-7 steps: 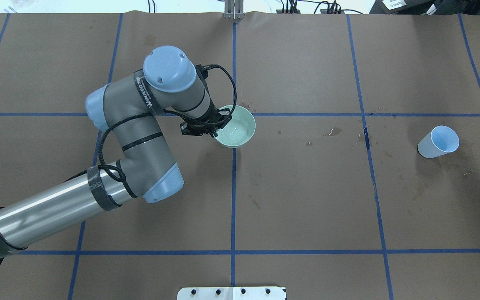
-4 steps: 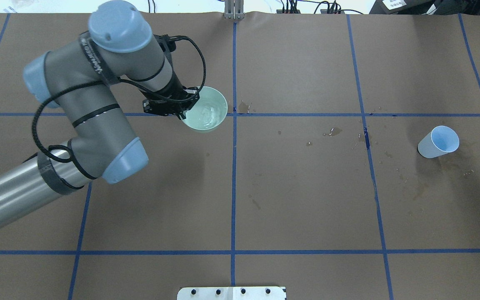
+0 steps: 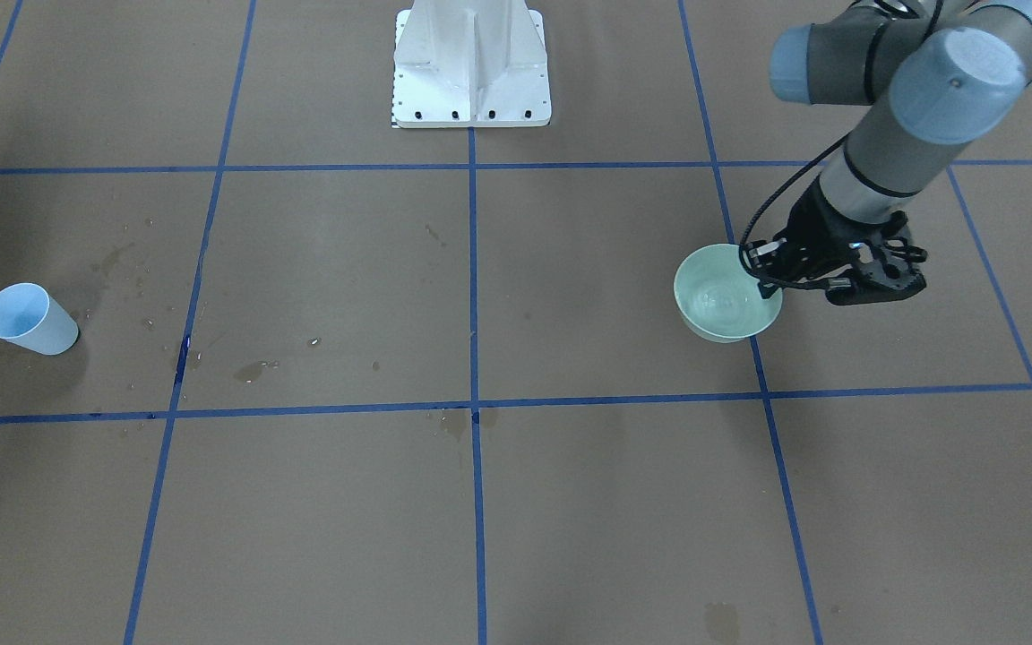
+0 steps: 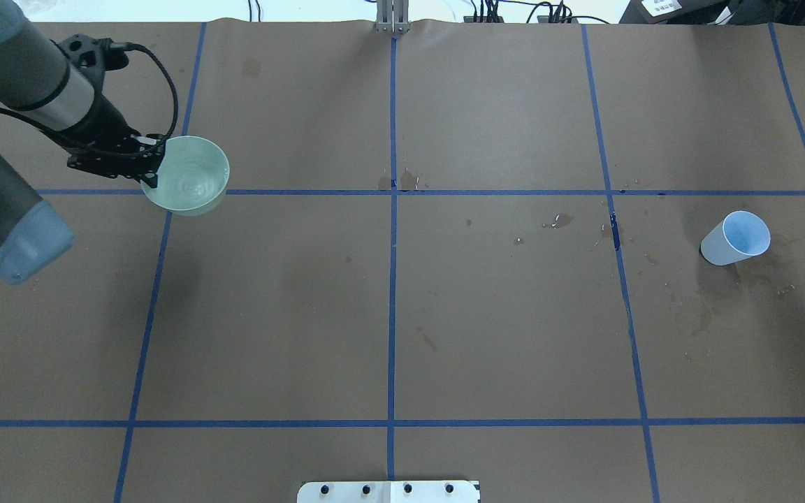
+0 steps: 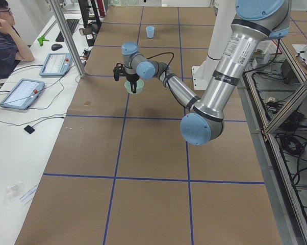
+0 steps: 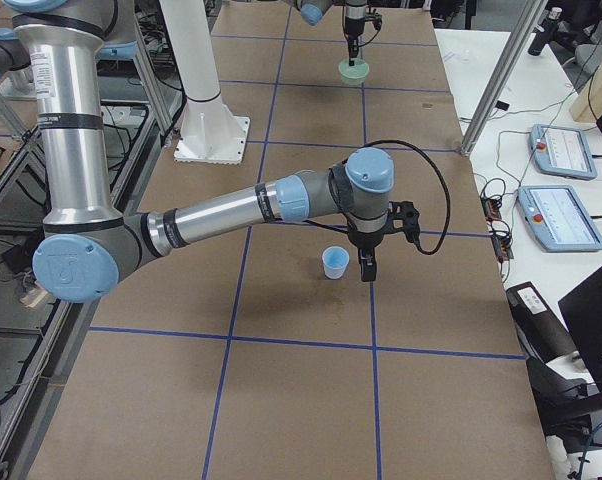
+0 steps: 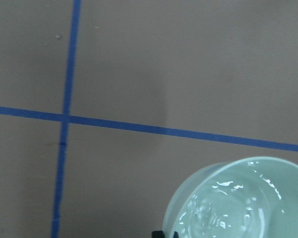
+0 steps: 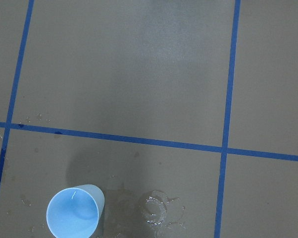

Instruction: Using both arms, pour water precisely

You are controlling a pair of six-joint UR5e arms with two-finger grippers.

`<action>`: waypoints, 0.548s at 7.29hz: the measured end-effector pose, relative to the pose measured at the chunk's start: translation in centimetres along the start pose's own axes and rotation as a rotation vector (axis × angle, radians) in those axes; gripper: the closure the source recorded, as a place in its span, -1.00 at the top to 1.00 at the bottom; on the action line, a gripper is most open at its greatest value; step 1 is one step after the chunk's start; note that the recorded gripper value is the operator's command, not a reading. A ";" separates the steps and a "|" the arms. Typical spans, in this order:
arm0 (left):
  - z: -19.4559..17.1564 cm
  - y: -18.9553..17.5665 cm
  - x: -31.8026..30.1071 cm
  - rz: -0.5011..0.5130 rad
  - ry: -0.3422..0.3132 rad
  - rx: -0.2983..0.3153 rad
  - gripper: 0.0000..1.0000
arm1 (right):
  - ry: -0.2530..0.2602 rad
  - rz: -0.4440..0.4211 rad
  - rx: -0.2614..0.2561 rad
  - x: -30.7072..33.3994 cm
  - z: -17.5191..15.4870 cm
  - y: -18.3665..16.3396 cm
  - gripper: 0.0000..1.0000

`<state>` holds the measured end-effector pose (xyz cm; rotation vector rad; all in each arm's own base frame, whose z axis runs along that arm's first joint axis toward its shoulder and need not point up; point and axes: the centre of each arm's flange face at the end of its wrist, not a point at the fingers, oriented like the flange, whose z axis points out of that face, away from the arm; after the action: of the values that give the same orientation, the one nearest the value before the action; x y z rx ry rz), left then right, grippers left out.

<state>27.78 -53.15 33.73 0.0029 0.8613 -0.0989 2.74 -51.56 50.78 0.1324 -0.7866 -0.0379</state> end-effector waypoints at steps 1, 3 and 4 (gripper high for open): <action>0.5 0.2 -3.2 0.008 -0.005 0.005 -1.00 | 0.002 0.006 -0.008 -0.1 0.0 0.0 0.99; 2.8 2.1 -10.0 0.023 0.002 0.017 -1.00 | 0.003 0.004 -0.015 -0.7 0.0 -0.5 0.99; 4.1 3.1 -13.1 0.037 0.001 0.018 -1.00 | 0.001 0.002 -0.017 -0.9 0.0 -0.7 0.99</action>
<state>22.72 -49.07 46.21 0.0355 0.8611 -0.0715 2.12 -52.23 50.06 0.1161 -0.7852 -0.0428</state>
